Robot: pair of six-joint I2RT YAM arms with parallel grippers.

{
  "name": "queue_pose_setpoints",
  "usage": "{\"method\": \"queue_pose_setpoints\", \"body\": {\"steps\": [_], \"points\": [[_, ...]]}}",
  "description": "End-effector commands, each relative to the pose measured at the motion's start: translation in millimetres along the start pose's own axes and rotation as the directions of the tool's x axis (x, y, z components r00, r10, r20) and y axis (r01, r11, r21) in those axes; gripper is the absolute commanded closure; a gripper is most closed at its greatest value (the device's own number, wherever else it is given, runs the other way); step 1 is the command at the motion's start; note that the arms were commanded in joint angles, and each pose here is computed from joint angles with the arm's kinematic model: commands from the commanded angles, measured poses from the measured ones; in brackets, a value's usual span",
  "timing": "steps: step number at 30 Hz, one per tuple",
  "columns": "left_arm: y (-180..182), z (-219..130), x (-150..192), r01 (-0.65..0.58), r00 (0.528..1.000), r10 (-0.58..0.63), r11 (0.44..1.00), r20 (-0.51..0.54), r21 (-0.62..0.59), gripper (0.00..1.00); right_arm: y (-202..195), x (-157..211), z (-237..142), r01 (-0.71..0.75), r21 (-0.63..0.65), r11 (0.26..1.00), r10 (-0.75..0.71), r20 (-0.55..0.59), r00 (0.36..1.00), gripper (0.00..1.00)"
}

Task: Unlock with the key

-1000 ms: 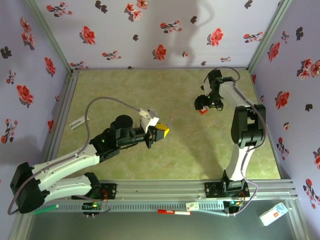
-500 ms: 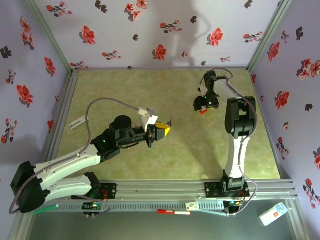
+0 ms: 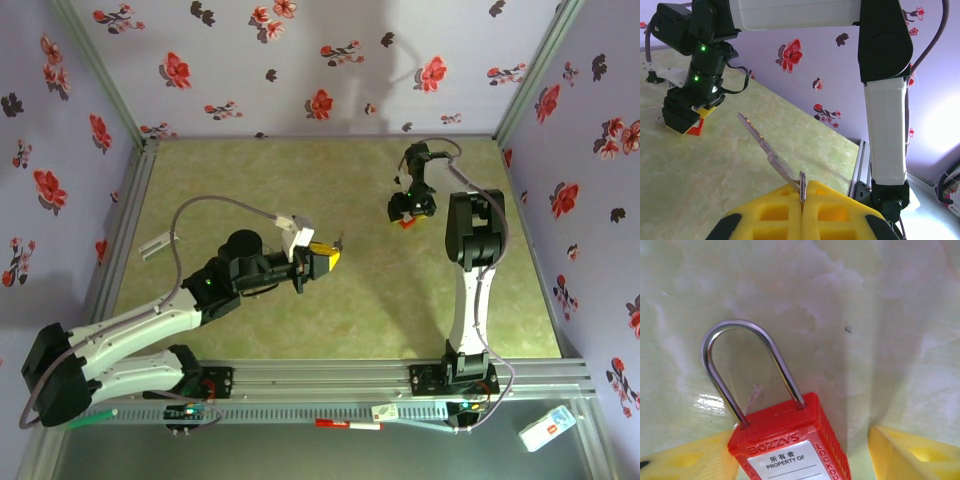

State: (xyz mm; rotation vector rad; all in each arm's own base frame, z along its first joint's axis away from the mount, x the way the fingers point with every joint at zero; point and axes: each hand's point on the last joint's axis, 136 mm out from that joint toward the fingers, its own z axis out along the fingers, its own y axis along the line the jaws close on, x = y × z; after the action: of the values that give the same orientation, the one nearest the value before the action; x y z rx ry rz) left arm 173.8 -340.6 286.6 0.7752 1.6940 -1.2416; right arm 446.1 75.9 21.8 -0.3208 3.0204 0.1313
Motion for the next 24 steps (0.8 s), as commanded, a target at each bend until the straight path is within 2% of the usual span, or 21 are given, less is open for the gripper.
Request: {"method": "queue_pose_setpoints", "body": {"steps": [1, 3, 14, 20, 24], "points": [[2, 2, 0, 0.015, 1.0, -0.015, 1.0, 0.018, 0.01, 1.0, 0, -3, 7, -0.018, 0.004, 1.0, 0.018, -0.013, 1.0, 0.35], [3, 3, 0, 0.015, 1.0, -0.015, 1.0, 0.018, 0.009, 1.0, 0, -3, 8, -0.026, 0.006, 1.0, 0.026, -0.013, 1.0, 0.36], [4, 8, -2, 0.023, 1.0, -0.023, 1.0, 0.012, 0.006, 1.0, -1, 9, 0, -0.13, 0.019, 0.991, 0.13, -0.019, 0.991, 0.64], [7, 16, -3, -0.001, 1.0, 0.002, 1.0, 0.022, -0.017, 1.0, 17, 21, -25, -0.288, -0.076, 0.955, 0.291, 0.034, 0.956, 0.76], [14, 21, -5, -0.046, 0.998, 0.05, 0.996, 0.049, -0.071, 1.0, 34, 24, -67, -0.412, -0.199, 0.889, 0.438, 0.114, 0.891, 0.86]]}}
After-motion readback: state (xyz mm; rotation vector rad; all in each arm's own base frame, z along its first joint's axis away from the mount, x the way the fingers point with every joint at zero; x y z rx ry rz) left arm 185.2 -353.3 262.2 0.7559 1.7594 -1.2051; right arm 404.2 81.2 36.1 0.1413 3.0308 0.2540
